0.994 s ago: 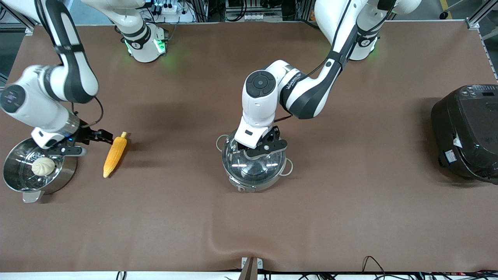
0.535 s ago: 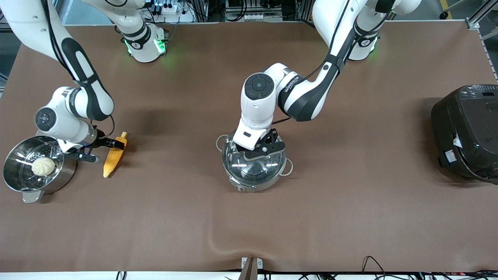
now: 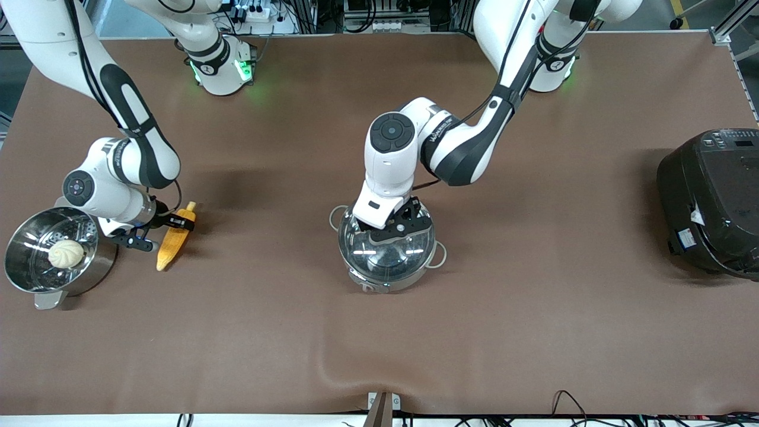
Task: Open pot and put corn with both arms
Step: 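Grasp the yellow corn cob with the right gripper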
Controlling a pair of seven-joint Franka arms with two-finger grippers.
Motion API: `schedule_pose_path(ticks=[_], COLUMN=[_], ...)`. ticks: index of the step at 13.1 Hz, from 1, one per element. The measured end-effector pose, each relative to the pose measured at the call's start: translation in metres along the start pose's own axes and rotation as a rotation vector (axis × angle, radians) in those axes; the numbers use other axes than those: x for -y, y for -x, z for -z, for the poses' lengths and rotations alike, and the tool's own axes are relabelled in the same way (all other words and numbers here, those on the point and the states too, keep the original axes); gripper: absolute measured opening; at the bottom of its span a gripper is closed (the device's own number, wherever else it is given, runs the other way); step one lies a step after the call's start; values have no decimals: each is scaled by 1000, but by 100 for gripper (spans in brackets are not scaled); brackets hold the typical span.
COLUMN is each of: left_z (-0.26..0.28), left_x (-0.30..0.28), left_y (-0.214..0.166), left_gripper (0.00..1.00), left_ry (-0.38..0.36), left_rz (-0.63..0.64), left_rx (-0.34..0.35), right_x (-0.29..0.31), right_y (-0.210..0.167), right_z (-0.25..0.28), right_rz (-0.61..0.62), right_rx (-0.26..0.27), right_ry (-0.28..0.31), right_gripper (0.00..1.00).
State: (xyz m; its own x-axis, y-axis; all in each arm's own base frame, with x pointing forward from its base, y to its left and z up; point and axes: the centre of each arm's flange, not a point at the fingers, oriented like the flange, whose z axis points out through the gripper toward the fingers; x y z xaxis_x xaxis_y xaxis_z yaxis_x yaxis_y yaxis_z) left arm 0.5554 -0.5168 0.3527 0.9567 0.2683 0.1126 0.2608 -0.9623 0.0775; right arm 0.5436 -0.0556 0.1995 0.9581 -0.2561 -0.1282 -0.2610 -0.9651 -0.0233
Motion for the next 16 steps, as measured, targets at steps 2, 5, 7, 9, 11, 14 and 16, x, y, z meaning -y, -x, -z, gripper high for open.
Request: schedule_pose_path(ticks=[2,5,7,9,11,14,16], left_z=[0,0,0,0,-1,-1,-1], left_x=[-1,0,0,0,-1,-1,-1], left_y=[1,0,0,0,1,1,1], left_gripper=[66,57,57,56,54,51,51], left_ry=[1,0,0,0,-1,0,0], left_rz=[-1,-1,0,-1,-2,-2,-2], left_rx=[0,-1,-1,0,0,0,0], right_x=[10,25,46,72,91,110,129], right_y=[1,2,4,11,17,23,27], right_z=[31,83,104,118,131,162,183], right_rz=[15,40,76,120,154,190,222], right_rx=[34,61,72,78,79,96,111], right_ry=[-1,-5,-3,2,5,10,15], right_gripper=[44,42,36,36,36,36,36])
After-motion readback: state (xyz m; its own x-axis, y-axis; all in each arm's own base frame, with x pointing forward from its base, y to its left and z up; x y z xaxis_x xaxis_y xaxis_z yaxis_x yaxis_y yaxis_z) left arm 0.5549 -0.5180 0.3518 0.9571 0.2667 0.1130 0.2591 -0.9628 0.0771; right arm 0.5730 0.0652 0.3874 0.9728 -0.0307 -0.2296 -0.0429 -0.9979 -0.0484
